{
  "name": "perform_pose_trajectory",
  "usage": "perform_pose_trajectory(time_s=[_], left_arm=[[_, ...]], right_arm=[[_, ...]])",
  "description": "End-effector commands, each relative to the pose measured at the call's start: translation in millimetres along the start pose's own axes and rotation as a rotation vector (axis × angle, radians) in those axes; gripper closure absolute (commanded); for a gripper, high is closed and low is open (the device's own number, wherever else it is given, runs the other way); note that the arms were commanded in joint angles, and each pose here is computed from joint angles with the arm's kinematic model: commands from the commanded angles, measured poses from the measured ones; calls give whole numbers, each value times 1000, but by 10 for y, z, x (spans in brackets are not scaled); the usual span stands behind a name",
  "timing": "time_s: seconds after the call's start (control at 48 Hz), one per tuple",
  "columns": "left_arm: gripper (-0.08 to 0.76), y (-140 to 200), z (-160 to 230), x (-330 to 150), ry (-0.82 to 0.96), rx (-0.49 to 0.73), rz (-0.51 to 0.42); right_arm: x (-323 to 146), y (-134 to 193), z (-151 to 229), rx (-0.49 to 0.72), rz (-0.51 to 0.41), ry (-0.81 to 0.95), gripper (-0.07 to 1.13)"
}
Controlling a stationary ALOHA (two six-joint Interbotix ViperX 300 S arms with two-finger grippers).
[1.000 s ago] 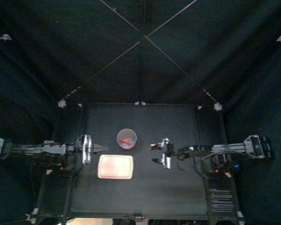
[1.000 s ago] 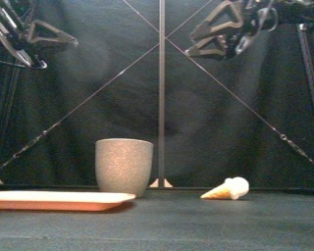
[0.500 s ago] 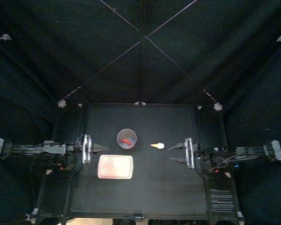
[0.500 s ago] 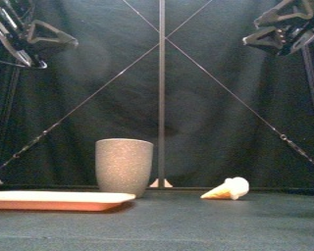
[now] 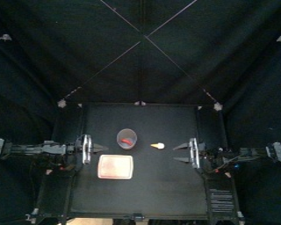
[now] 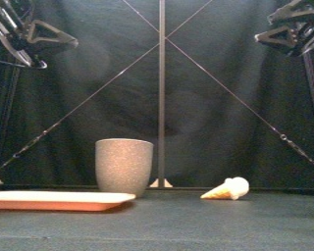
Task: Pick the red chile then place it in the grey bowl
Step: Drop red chile in the grey bowl and return to neutral
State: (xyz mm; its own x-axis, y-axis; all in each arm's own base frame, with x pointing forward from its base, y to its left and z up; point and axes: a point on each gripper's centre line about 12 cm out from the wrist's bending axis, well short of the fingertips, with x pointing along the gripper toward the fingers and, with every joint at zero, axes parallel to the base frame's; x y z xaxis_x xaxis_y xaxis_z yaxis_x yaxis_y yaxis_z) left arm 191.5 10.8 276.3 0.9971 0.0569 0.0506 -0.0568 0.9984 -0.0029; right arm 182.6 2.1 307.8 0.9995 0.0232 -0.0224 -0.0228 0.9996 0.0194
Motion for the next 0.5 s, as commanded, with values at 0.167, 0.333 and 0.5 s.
perform_pose_trajectory(time_s=[0.167,0.333,0.5], left_arm=[[705,6,43,13,-12,0,4],[705,6,43,13,-12,0,3],[705,9,37,12,-11,-1,5]], right_arm=[[20,-13,42,0,-5,-6,185],[20,-22,36,0,-10,-5,185],[20,-31,17,1,-15,0,185]])
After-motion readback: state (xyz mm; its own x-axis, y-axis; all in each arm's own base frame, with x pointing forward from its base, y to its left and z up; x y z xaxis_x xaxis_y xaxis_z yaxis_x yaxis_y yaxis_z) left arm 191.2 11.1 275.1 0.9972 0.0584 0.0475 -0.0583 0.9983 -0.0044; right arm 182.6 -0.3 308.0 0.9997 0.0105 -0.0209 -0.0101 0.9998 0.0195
